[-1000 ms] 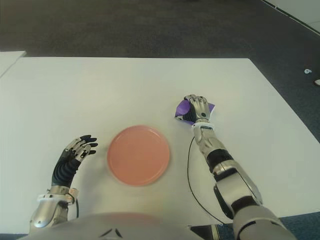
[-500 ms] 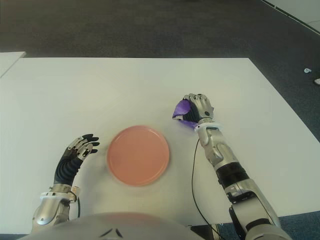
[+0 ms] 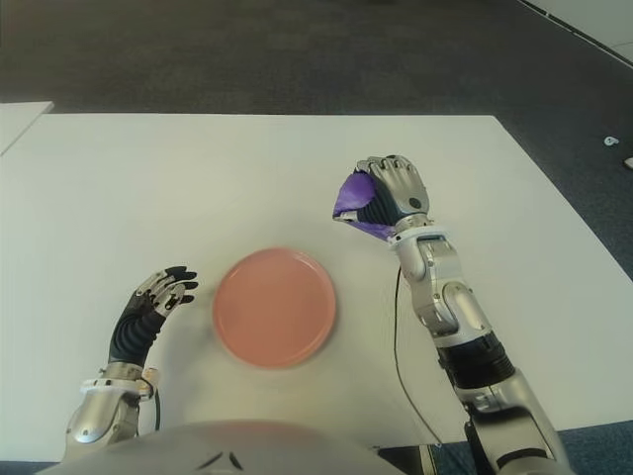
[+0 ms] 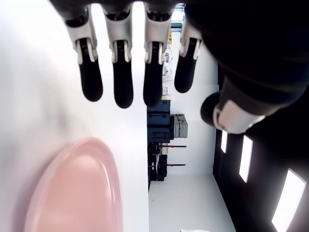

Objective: Put the tissue paper into the plate.

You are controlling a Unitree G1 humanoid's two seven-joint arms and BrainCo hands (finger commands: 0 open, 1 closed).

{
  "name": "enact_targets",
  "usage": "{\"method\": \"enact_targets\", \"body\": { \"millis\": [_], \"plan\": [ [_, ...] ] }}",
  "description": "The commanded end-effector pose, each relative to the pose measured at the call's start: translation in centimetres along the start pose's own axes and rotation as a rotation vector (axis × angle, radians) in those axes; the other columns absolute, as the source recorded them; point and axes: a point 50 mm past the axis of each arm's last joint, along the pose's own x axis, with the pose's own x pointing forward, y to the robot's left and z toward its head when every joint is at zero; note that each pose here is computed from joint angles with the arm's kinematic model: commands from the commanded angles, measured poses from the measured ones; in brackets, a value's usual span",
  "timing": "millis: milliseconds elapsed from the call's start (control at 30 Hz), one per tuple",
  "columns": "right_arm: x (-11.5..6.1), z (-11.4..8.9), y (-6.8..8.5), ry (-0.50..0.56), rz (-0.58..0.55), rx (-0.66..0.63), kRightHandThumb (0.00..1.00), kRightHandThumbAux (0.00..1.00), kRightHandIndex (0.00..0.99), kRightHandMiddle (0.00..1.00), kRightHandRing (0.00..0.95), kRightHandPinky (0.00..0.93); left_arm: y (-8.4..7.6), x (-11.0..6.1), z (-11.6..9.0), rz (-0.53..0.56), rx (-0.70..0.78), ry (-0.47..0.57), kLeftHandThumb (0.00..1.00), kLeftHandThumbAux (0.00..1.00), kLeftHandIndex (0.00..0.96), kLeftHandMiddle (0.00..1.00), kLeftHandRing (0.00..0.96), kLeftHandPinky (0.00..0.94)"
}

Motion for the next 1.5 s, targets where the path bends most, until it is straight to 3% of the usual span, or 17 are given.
{"method": "enact_targets", "body": {
  "millis": [33,367,633,900,1300,1500],
  "plan": [
    [-0.7,1.2,-0.4,-0.018,-0.002,-0.005,0.96,0.656,0.395,0.503,0.517,0.749,-0.2,0.0,-0.2,-0.008,0.006,0.016,0.264,0.576,0.28,0.308,0.317,0.347],
    [-1.8,4.6,-0.2,-0.147,0.002,0.027,0.954,0.656,0.389,0.503,0.526,0.799,-0.2,0.3,-0.3,-0.02,-0.009,0.032,0.26,0.584,0.285,0.328,0.332,0.359],
    [-1.7,6.0,-0.1,-0.259,0.012,-0.023,0.954,0.655,0.389,0.504,0.529,0.801,-0.4,0.4,-0.1,-0.018,-0.006,0.028,0.268,0.58,0.276,0.318,0.327,0.351],
    [-2.7,8.6,1.0,-0.384,0.114,-0.014,0.954,0.655,0.392,0.503,0.528,0.797,-0.5,0.4,-0.2,-0.011,0.002,0.034,0.273,0.587,0.286,0.315,0.325,0.356],
    [-3.1,12.1,2.3,-0.491,0.198,-0.016,0.955,0.654,0.395,0.504,0.529,0.789,-0.3,0.6,-0.4,0.0,0.021,0.04,0.266,0.575,0.266,0.298,0.313,0.341],
    [-3.5,12.7,2.7,-0.501,0.261,0.048,0.956,0.655,0.394,0.502,0.524,0.76,-0.3,0.6,-0.5,0.009,0.023,0.038,0.27,0.572,0.255,0.285,0.296,0.319]
  ]
}}
